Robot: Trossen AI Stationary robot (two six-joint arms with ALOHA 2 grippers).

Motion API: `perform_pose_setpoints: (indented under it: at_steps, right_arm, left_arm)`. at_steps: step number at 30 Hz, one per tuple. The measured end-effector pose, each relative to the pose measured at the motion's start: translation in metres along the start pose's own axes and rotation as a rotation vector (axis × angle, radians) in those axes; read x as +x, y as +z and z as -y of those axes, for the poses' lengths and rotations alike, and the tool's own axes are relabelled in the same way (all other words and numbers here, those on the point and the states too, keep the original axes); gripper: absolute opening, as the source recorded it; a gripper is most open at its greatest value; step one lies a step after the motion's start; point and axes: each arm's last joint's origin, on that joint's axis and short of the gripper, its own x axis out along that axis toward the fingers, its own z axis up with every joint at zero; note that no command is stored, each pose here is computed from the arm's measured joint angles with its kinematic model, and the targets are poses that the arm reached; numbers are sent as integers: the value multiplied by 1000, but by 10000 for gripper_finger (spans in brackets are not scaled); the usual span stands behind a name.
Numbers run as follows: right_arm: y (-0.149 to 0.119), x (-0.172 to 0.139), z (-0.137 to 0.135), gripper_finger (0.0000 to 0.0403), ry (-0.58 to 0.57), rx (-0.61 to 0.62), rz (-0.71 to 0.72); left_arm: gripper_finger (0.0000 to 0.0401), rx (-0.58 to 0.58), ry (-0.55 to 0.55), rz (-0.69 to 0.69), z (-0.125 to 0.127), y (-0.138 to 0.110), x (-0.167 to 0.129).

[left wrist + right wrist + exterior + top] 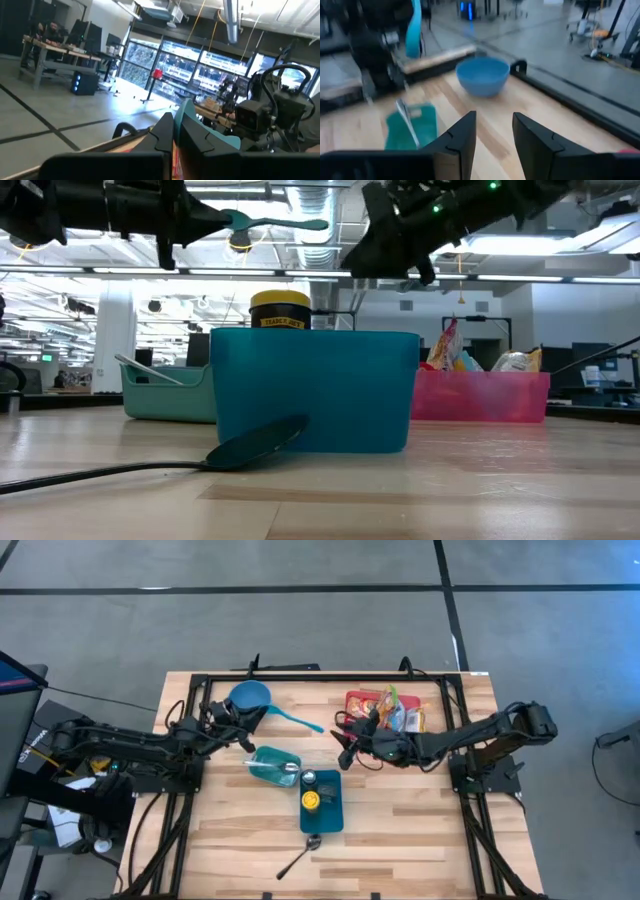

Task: Pick & Place Food Item
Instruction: Put the blue baby spoon into the green bin

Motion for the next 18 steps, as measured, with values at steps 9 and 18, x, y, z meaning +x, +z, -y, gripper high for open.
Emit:
perform_pose_setpoints:
  at_steps: [9,18]
  right_arm:
    - [-5,-15,-2,122,86,184,244]
    - [-2,-19,7,122,128,386,357]
  left_arm:
    - [3,-18,0,130,1,-4,15]
    - [3,-93,32,212,-8,-13,28]
